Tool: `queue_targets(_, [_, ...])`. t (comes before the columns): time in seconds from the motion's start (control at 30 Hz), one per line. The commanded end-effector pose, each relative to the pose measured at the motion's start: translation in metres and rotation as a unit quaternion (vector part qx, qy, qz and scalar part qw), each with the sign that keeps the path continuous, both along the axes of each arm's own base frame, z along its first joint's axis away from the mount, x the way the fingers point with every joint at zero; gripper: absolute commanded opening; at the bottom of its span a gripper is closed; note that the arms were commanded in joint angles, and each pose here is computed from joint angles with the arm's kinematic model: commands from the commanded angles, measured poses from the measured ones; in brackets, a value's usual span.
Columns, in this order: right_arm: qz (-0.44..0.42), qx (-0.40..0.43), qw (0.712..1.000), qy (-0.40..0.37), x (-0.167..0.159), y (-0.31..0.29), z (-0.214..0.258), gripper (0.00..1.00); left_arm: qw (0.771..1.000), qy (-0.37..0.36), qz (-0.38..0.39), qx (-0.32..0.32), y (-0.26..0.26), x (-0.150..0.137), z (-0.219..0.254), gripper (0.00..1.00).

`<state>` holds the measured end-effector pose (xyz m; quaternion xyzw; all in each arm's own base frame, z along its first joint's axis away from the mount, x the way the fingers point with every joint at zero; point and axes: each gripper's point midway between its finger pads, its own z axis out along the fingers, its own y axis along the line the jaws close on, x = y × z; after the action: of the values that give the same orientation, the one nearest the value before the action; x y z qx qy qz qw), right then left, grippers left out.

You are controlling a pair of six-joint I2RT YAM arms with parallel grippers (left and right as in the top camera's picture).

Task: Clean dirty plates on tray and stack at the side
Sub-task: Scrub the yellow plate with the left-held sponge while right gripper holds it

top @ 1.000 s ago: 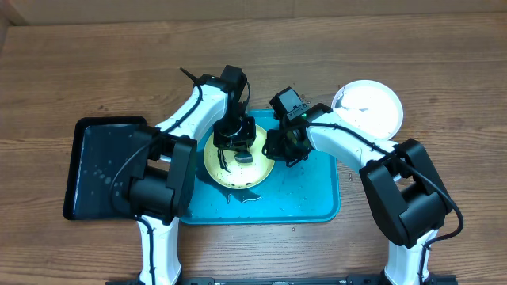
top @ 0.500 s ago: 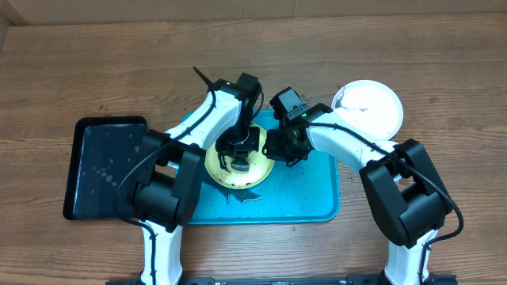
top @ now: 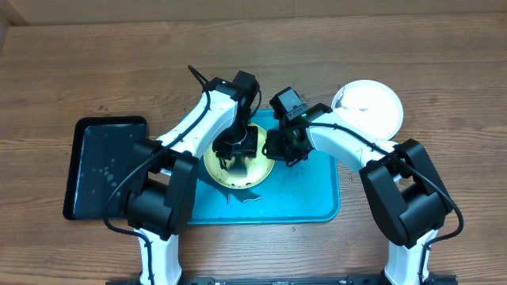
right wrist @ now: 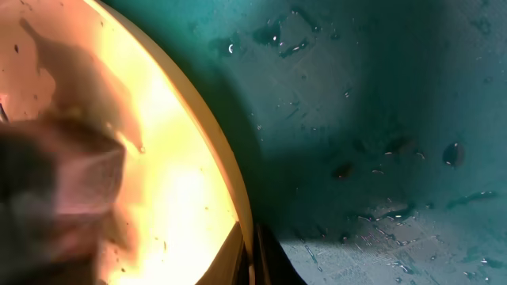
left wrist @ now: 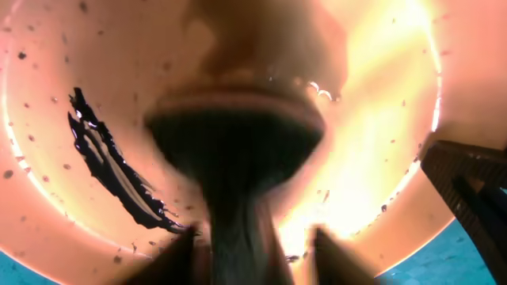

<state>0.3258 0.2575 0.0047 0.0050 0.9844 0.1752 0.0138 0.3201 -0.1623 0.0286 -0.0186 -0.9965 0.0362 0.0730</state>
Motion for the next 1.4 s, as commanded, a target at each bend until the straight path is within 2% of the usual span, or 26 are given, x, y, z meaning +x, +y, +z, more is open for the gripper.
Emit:
queue_targets(0.0, [-0.011, -0.050, 0.999, 0.002, -0.001, -0.016, -0.023, 0.04, 1.000, -0.003, -0.005, -0.007, 0.003, -0.002, 0.007, 0.60])
queue_targets(0.27, [-0.011, -0.050, 0.999, 0.002, -0.001, -0.016, -0.023, 0.04, 1.000, -0.014, -0.007, 0.000, 0.005, 0.002, 0.006, 0.56])
queue_targets(0.43, [-0.011, -0.050, 0.999, 0.002, -0.001, -0.016, -0.023, 0.04, 1.000, -0.018, -0.009, 0.012, 0.009, 0.003, 0.006, 0.36])
queue_targets(0.53, [-0.011, -0.050, 0.999, 0.002, -0.001, -0.016, -0.023, 0.04, 1.000, -0.020, -0.009, 0.015, 0.010, 0.004, 0.005, 0.31])
queue_targets(0.67, [-0.011, -0.050, 0.999, 0.002, -0.001, -0.016, -0.023, 0.04, 1.000, -0.024, -0.008, 0.013, 0.010, 0.005, 0.001, 0.12])
queue_targets(0.7, [-0.011, -0.050, 0.999, 0.002, -0.001, -0.016, -0.023, 0.04, 1.000, -0.024, -0.008, 0.013, 0.010, 0.004, -0.001, 0.05])
queue_targets(0.93, [-0.011, -0.050, 0.999, 0.002, -0.001, -0.016, -0.023, 0.04, 0.999, -0.011, 0.019, 0.025, 0.024, -0.008, -0.025, 0.04])
queue_targets(1.0, [-0.011, -0.050, 0.999, 0.003, -0.001, -0.016, -0.023, 0.04, 0.998, -0.014, 0.026, 0.057, 0.042, -0.009, -0.033, 0.04])
queue_targets(1.07, [-0.011, -0.050, 0.999, 0.002, -0.001, -0.016, -0.023, 0.04, 0.992, -0.025, 0.044, 0.119, 0.070, -0.008, -0.036, 0.04])
queue_targets(1.2, [-0.011, -0.050, 0.999, 0.002, -0.001, -0.016, -0.023, 0.04, 0.962, -0.060, 0.098, 0.249, 0.127, -0.001, -0.023, 0.04])
queue_targets(1.27, [-0.011, -0.050, 0.999, 0.002, -0.001, -0.016, -0.023, 0.04, 0.951, -0.073, 0.112, 0.280, 0.142, 0.004, -0.016, 0.04])
queue_targets(1.37, [-0.011, -0.050, 0.999, 0.002, -0.001, -0.016, -0.023, 0.04, 0.945, -0.089, 0.120, 0.291, 0.149, 0.016, -0.006, 0.04])
